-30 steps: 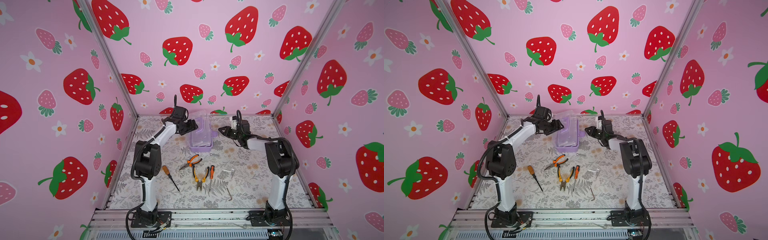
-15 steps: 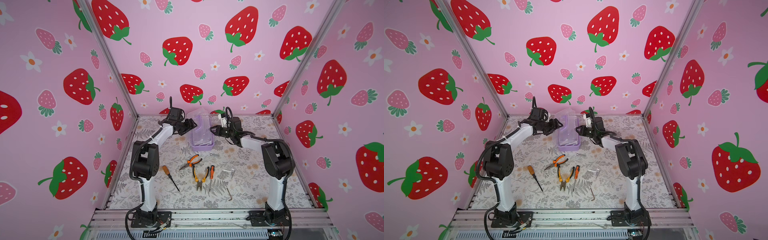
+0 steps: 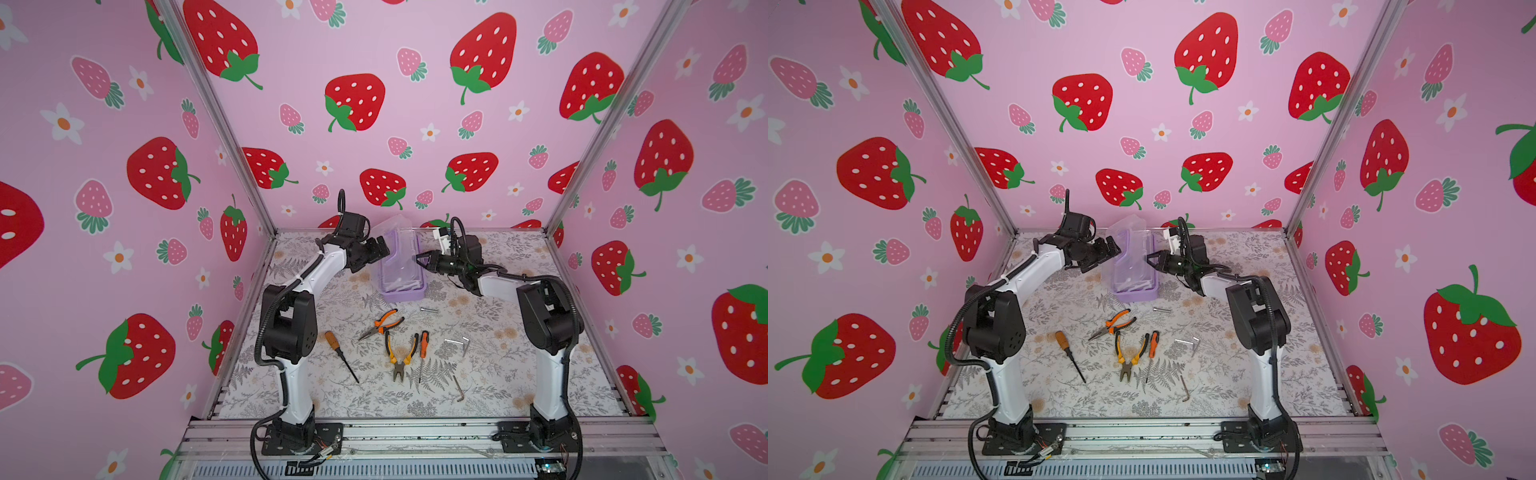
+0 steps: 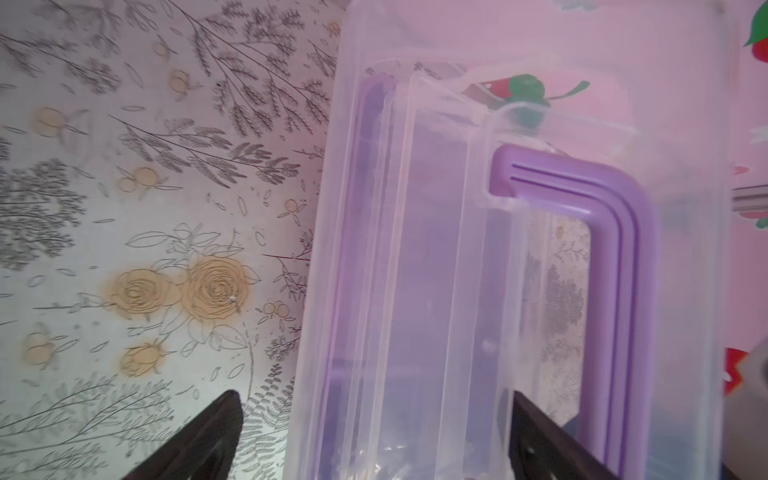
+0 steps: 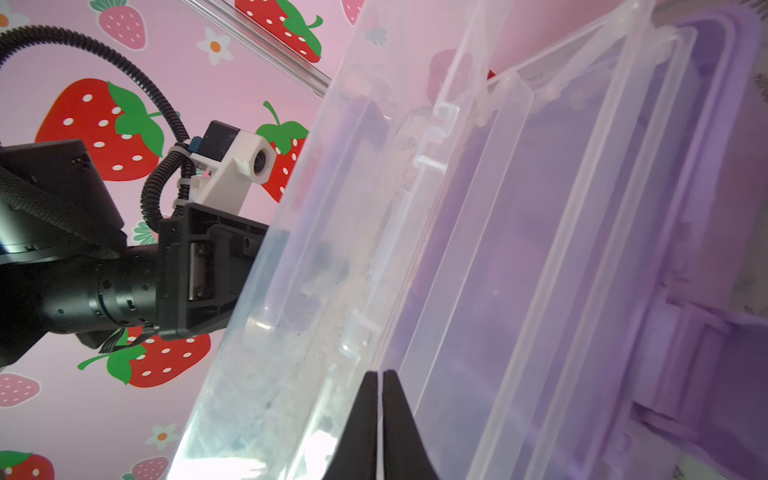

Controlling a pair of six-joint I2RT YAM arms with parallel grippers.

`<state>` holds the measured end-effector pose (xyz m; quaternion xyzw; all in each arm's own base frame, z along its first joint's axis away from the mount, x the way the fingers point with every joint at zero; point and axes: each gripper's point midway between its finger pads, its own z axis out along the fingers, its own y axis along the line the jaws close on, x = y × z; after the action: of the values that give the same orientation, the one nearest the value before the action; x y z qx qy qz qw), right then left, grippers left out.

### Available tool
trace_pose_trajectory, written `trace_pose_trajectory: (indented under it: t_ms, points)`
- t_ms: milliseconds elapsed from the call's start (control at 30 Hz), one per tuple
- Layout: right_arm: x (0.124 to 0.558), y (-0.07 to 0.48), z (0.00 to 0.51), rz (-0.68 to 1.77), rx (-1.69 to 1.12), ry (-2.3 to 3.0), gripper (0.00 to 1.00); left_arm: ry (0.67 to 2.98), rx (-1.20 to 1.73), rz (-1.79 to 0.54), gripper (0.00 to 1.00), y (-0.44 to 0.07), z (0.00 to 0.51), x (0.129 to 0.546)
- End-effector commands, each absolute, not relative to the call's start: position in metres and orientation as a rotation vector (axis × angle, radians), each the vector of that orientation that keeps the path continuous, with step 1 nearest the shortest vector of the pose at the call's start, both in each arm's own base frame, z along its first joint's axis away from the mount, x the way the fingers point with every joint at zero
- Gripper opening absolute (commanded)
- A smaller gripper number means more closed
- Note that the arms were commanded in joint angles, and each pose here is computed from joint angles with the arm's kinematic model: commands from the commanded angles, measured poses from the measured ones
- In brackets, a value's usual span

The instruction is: Pack the tool kit

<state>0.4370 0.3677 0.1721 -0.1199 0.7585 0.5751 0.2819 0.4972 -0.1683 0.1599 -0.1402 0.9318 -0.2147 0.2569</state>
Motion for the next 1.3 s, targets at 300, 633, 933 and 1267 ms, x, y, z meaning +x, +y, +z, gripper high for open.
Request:
trace_pose_trajectory:
  t_ms: [300,633,933,1267]
  points:
    - [0.431,0.381,0.195,1.636,-0.366,1.94,0.1,2.322,-0.321,-0.294,0.99,-0.147,0.248,0.467]
    - [0.429,0.382,0.196,1.638,-0.378,1.937,0.13,2.383,-0.079,-0.207,0.99,-0.176,0.245,0.432]
    - [0.434,0.332,0.184,1.513,-0.279,1.996,0.43,2.492,-0.05,-0.296,0.99,-0.176,0.202,0.457]
    - [0.439,0.305,0.157,1.413,-0.257,2.078,0.73,2.527,0.145,-0.502,0.99,-0.213,0.186,0.502]
